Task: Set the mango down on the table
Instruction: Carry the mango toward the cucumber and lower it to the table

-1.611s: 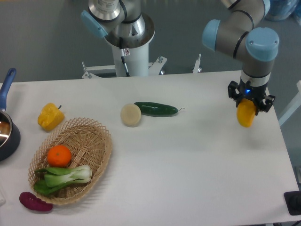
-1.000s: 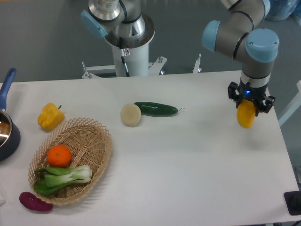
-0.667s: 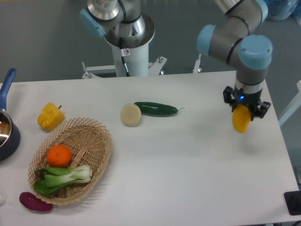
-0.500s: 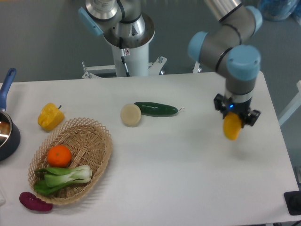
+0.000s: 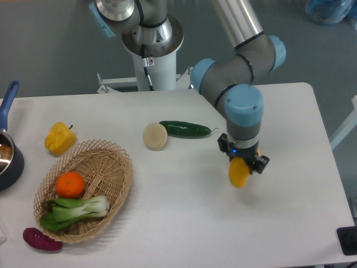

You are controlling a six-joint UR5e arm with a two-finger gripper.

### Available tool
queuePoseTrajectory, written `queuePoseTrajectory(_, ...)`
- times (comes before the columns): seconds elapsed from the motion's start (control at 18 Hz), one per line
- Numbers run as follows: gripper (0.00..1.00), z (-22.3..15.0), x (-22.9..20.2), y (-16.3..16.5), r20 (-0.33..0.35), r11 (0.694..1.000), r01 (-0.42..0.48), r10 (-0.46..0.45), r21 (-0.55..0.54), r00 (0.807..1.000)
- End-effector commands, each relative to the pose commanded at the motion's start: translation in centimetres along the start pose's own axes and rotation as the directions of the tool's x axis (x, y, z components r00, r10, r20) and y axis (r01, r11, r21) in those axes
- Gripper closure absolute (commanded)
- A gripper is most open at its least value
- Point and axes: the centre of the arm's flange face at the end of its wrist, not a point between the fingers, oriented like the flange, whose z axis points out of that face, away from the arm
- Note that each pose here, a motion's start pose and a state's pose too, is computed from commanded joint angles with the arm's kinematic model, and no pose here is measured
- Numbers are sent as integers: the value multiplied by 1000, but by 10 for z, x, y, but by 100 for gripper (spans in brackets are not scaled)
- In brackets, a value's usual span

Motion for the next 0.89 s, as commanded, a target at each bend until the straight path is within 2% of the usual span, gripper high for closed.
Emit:
queuePoseTrajectory(0.11, 62, 8, 10, -4, -6, 1000, -10, 10, -1, 1000)
queuePoseTrajectory(0.5, 42, 19, 18, -11, -27, 1000, -13, 12, -8, 1000)
queuePoseTrajectory(0.61, 29, 20, 19, -12, -29, 1000, -16, 16, -9, 999)
queuePoseTrajectory(0.67, 8, 21, 19, -12, -31, 1000, -19, 19, -9, 999)
queuePoseTrajectory(0.72, 0, 21, 19, -12, -31, 1000, -15, 15, -8, 999)
queuePoseTrajectory(0.89, 0, 26, 17, -13, -31, 1000, -15, 15, -9, 999)
